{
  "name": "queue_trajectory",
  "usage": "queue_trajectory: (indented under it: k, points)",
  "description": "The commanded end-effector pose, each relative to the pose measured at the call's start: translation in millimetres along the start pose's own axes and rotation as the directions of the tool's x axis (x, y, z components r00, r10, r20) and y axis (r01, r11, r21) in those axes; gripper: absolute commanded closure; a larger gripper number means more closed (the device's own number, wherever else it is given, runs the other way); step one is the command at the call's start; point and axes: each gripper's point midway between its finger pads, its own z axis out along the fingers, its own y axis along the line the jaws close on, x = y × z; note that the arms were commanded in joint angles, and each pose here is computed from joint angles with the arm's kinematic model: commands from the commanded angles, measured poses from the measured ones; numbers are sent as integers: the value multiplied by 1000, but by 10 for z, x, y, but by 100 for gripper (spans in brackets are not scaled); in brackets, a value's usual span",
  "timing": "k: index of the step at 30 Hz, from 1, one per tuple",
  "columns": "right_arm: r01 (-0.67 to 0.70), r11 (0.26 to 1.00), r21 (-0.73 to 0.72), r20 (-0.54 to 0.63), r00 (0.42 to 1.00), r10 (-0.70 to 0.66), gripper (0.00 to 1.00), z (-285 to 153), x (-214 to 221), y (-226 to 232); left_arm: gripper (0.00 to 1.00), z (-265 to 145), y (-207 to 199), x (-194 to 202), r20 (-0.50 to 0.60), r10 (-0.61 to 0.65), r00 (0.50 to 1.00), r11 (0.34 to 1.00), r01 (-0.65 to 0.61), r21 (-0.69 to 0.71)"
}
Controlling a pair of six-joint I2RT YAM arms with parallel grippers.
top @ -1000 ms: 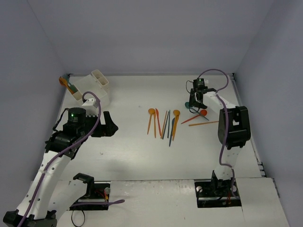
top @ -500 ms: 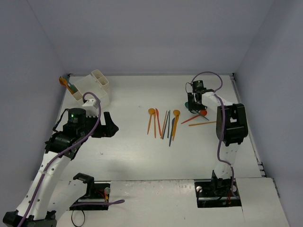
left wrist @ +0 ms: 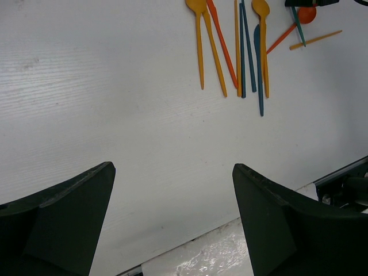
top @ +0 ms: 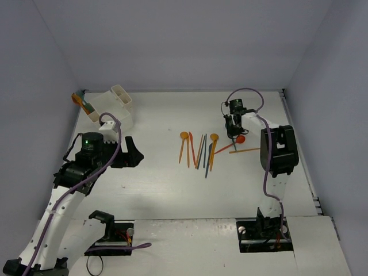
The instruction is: Sort the eating utensils into containers
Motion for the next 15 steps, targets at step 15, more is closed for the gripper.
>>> queue_trajectory:
  k: [15]
  points:
    - [273, 950, -151, 422, 887, -188, 100, -1673, -787, 1248, 19, -356, -670, -958, 238, -55, 970, 978, 4, 209]
